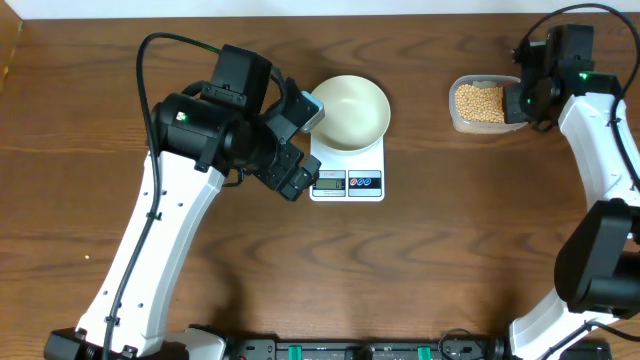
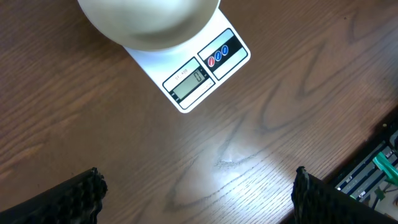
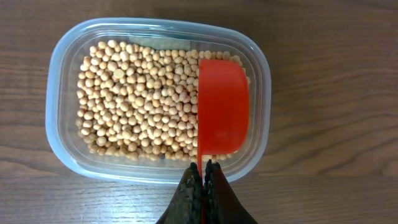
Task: Scoop item into bowl and weigh 50g on scale
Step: 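Move the red scoop with the right gripper over the soybean tub, then lower the red scoop into the soybeans with the right gripper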
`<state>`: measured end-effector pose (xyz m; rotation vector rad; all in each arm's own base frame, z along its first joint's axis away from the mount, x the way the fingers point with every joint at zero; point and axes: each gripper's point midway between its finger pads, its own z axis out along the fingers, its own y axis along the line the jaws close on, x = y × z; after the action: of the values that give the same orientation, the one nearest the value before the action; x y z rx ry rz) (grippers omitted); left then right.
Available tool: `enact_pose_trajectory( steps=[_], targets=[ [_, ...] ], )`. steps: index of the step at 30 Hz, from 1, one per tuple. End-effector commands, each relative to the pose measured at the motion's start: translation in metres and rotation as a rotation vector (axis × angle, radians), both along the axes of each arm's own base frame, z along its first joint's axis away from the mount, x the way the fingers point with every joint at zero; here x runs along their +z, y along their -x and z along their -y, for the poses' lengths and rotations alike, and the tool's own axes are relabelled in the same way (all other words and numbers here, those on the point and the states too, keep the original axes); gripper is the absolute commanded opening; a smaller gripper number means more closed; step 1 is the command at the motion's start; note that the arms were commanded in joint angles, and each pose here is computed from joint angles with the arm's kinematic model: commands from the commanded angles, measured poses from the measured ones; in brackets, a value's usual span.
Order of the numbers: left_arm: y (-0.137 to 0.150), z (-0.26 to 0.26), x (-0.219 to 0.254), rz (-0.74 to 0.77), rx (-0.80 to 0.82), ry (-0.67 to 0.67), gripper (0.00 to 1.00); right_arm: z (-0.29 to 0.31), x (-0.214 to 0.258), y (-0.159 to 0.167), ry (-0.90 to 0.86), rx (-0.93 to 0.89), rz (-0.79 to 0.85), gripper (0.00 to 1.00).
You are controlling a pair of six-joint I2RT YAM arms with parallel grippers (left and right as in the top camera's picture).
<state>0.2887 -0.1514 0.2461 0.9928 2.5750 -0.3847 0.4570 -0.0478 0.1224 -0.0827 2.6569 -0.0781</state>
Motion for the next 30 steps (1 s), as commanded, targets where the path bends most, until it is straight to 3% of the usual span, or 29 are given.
enact_pose_trajectory(
  steps=[1, 19, 30],
  targets=[
    [0.001, -0.001, 0.008, 0.023, 0.01, 0.005, 0.98, 0.001, -0.002, -0.003, -0.018, -0.066, -0.001, 0.01],
    [0.001, -0.001, 0.008, 0.022, 0.01, 0.005, 0.98, -0.049, -0.043, 0.006, -0.357, -0.08, -0.139, 0.01],
    [0.001, -0.001, 0.008, 0.023, 0.01, 0.005, 0.98, -0.038, -0.035, 0.005, -0.564, -0.279, -0.145, 0.01]
  ],
)
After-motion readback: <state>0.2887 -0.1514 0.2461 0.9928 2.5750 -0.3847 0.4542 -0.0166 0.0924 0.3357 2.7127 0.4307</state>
